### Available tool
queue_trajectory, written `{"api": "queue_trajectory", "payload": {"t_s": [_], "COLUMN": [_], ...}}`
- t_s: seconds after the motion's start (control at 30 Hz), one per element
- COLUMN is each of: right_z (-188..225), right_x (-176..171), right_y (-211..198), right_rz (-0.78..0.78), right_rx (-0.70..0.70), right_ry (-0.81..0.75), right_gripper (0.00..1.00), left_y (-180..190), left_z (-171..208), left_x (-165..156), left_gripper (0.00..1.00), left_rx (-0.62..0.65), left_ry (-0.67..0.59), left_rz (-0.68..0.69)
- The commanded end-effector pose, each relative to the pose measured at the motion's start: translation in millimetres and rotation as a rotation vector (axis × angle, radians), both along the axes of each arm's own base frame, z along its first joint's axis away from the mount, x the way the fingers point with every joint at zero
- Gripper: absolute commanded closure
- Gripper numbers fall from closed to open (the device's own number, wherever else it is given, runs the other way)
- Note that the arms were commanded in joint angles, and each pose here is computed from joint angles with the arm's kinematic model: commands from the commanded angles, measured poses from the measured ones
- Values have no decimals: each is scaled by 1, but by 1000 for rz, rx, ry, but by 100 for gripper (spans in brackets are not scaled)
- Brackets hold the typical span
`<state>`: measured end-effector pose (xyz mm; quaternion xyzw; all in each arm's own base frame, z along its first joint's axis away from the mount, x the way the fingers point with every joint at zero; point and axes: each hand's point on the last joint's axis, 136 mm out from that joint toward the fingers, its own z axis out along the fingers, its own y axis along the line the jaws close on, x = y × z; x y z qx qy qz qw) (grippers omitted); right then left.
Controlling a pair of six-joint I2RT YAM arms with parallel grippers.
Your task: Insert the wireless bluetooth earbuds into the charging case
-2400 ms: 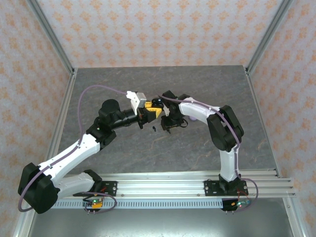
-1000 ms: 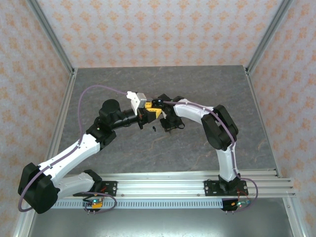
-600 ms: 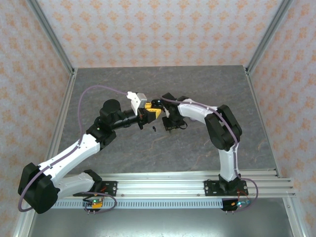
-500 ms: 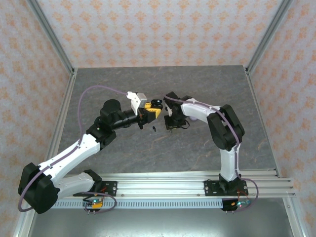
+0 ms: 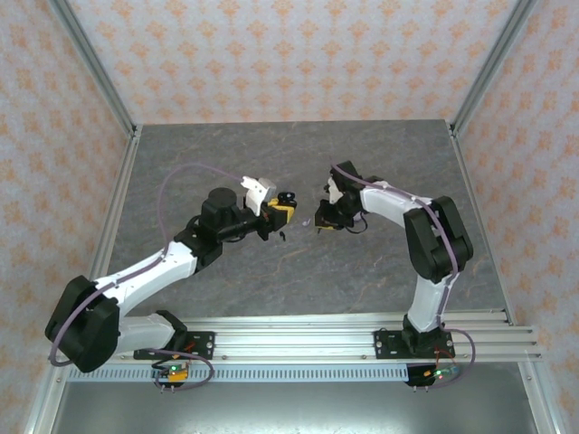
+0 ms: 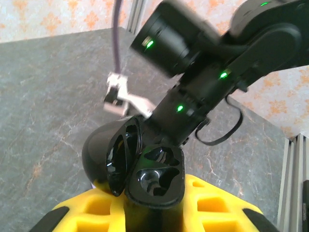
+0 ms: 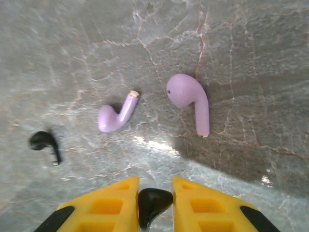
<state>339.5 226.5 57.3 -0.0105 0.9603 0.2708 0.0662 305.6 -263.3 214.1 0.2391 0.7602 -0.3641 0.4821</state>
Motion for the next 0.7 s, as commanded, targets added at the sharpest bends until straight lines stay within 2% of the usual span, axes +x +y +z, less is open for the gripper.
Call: {"api": "queue_trajectory", "payload": {"t_s": [0.0, 0.33, 0.67], "right_z": [35, 80, 125], "right_x": [10, 13, 12], "right_y": [9, 9, 15], "right_rz": [-32, -45, -24], "right_rx": [157, 261, 344], "right_ry": [-56, -143, -227], "right_gripper": [78, 78, 78], "left_y": [-1, -5, -13], "left_z": [10, -23, -42], "left_x": [11, 26, 27], "left_gripper": [91, 91, 91], "left_rx": [-72, -89, -74], "left_ry": [-37, 35, 43], "left_rz": [49, 95, 54]}}
